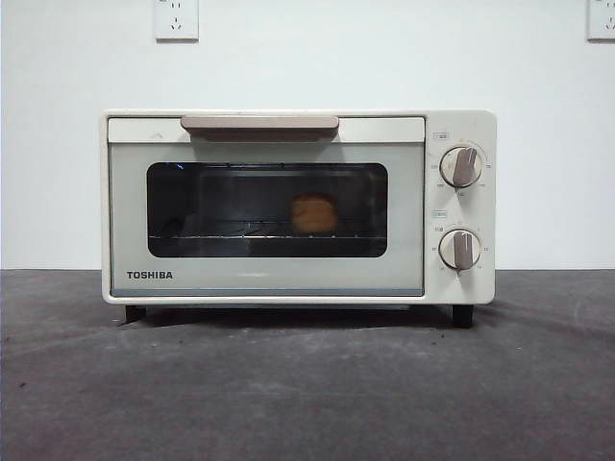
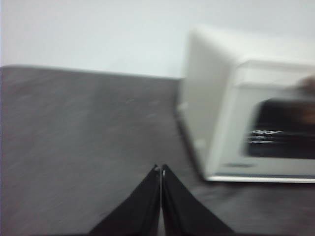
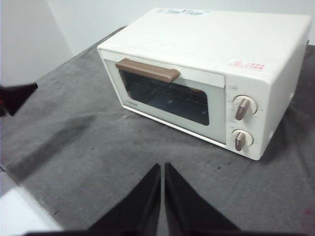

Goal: The left arm flap open the oven, the right arm pick bread and place it into oven, the left arm flap close the oven

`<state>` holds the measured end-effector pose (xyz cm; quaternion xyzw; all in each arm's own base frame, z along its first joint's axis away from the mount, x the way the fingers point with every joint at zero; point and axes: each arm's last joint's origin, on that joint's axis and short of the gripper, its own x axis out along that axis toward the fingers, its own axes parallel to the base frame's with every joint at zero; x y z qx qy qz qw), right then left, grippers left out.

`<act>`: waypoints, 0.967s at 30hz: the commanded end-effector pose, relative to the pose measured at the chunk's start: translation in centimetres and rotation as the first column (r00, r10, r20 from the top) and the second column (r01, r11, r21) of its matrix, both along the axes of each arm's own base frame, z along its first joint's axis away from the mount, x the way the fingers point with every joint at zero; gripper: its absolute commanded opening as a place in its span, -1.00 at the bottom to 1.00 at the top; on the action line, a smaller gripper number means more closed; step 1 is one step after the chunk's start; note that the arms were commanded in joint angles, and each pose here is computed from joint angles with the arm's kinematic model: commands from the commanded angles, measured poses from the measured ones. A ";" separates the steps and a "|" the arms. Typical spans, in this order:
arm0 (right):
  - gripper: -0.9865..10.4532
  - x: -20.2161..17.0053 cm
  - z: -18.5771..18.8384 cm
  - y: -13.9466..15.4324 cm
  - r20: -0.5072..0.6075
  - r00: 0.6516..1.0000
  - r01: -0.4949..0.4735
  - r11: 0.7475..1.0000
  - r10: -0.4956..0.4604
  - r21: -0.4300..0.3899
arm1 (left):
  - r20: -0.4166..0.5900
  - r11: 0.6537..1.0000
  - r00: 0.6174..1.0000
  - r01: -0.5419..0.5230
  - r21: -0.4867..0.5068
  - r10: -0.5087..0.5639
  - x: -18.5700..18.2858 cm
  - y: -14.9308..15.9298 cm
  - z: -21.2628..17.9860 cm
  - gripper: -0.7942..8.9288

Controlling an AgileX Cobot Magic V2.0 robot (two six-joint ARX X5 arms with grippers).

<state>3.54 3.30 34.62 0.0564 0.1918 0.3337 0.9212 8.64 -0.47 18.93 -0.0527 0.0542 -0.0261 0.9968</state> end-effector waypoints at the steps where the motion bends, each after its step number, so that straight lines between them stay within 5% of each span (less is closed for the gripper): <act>1: -0.81 -0.1 0.5 -0.1 0.028 1.000 -0.008 1.000 0.007 0.007 | 0.006 0.997 0.997 -0.077 0.028 0.077 0.4 0.3 -1.2 -0.82; 9: -0.81 -0.2 0.5 -0.1 0.029 1.000 -0.008 1.000 0.008 0.008 | -0.070 0.995 0.993 -0.092 0.036 0.094 0.9 0.4 -4.0 -0.82; 29: -0.81 -0.2 0.5 -0.1 0.028 1.000 -0.012 1.000 0.011 0.008 | -0.069 0.995 0.993 -0.091 0.036 0.093 0.9 0.4 -4.0 -0.82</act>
